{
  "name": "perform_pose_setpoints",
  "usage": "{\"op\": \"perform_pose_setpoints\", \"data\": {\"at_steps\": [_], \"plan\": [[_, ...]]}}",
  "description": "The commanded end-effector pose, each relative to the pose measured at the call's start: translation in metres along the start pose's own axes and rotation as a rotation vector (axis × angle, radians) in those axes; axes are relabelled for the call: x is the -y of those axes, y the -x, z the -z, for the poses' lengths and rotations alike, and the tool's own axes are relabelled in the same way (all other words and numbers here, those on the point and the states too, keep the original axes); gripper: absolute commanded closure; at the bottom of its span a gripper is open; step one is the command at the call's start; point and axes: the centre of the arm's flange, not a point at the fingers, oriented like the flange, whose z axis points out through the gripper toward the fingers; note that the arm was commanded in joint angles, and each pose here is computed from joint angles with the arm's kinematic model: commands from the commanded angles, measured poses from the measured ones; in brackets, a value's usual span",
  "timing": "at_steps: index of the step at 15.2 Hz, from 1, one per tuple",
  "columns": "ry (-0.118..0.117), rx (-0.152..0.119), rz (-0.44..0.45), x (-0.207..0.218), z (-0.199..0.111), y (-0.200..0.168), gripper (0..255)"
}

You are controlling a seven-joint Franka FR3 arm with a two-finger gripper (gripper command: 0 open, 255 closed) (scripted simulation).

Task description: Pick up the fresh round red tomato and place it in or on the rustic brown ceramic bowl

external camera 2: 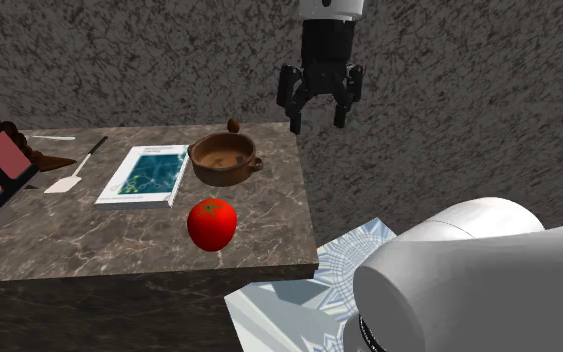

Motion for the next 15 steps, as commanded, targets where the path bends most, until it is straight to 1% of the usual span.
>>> {"op": "perform_pose_setpoints", "data": {"at_steps": [1, 5, 9, 12, 15], "plan": [[0.000, 0.000, 0.000, 0.000, 0.000, 0.000, 0], [-0.152, 0.010, -0.494, 0.004, -0.040, 0.027, 0], [-0.303, 0.019, -0.989, 0.027, -0.078, 0.048, 0], [-0.417, 0.026, -1.359, 0.052, -0.104, 0.054, 0], [-0.531, 0.033, -1.730, 0.081, -0.126, 0.051, 0]]}}
